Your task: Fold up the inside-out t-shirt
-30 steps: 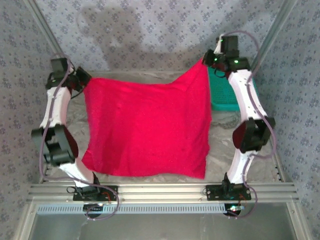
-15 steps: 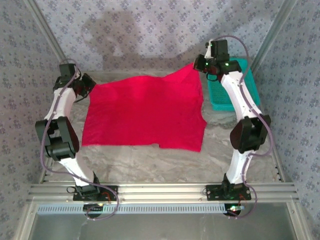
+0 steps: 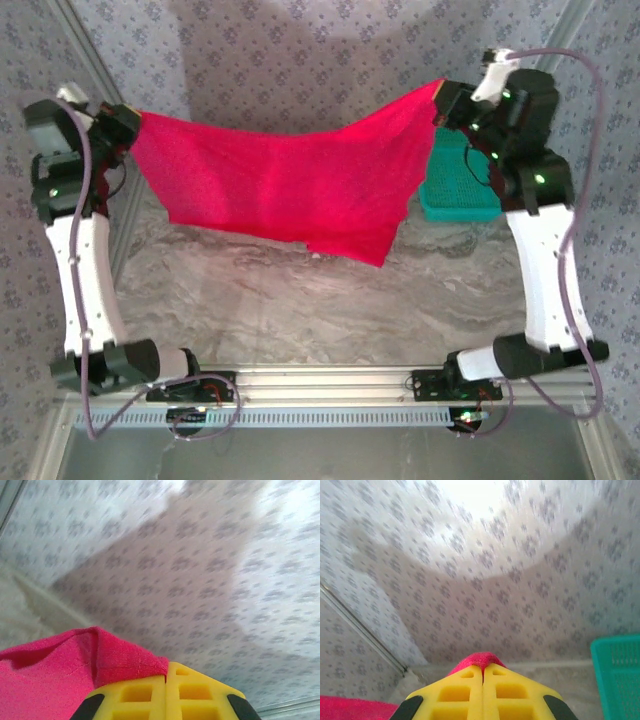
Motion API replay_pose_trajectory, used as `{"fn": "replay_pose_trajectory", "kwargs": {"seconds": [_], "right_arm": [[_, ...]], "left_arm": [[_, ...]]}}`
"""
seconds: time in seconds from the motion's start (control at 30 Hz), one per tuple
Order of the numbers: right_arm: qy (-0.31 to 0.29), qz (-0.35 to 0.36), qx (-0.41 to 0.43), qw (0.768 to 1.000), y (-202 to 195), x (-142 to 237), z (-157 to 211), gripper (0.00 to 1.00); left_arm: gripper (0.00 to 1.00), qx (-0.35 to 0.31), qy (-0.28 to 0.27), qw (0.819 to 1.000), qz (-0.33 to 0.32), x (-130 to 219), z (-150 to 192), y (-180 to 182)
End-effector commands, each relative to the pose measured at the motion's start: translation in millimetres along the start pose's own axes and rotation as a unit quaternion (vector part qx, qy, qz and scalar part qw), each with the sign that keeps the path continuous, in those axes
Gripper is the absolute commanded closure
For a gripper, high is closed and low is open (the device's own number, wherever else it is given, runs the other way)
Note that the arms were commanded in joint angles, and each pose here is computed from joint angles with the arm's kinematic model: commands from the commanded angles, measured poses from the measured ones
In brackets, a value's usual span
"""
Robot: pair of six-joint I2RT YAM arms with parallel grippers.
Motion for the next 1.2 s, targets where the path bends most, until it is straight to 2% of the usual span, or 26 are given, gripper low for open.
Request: {"fn": "replay_pose_trajectory", "kwargs": {"seconds": [0.0,0.1,0.37,0.47,0.53,0.63,0.73,0.9,1.03,1.17], "right_arm": [[-0.088,-0.009,0.023,0.996,14,49,-40,1.00],[-0.137,-0.031,0.026,0.990,26,86,-59,1.00],[-0.232,-0.054,0.045,0.970,47,161,-98,1.00],[-0.251,-0.045,0.054,0.966,49,171,-108,1.00],[-0.247,-0.040,0.058,0.966,48,164,-110,1.00],[-0.221,-0.027,0.061,0.973,42,134,-107,1.00],[-0.178,-0.009,0.062,0.982,31,91,-95,1.00],[-0.097,0.006,0.042,0.994,7,8,-55,1.00],[-0.023,0.011,0.016,1.000,-15,-63,1,1.00],[0.065,0.041,0.000,0.997,-47,-142,76,1.00]], "left_arm": [[1.00,-0.018,-0.080,0.996,0.042,58,-17,-40],[1.00,-0.037,-0.135,0.988,0.065,99,-26,-63],[1.00,-0.086,-0.227,0.961,0.131,187,-40,-120],[1.00,-0.096,-0.251,0.954,0.136,202,-43,-128],[1.00,-0.096,-0.249,0.954,0.133,198,-44,-126],[1.00,-0.092,-0.220,0.964,0.116,171,-44,-116],[1.00,-0.083,-0.176,0.977,0.087,127,-42,-94],[1.00,-0.071,-0.090,0.993,0.018,36,-19,-32],[1.00,-0.075,-0.034,0.995,-0.048,-34,14,32],[1.00,-0.063,0.019,0.991,-0.119,-104,50,110]]}}
Point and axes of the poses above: each hand's point on the last joint's axis, 136 mm out from that joint toward the fingers, its own x axis back along the fingers, its own y axis along the line the jaws close on, z = x × y, the point moved 7 cm from there along x, back along the fingers, and after that the axes turned 5 degrees about x, right-handed, at the moved point
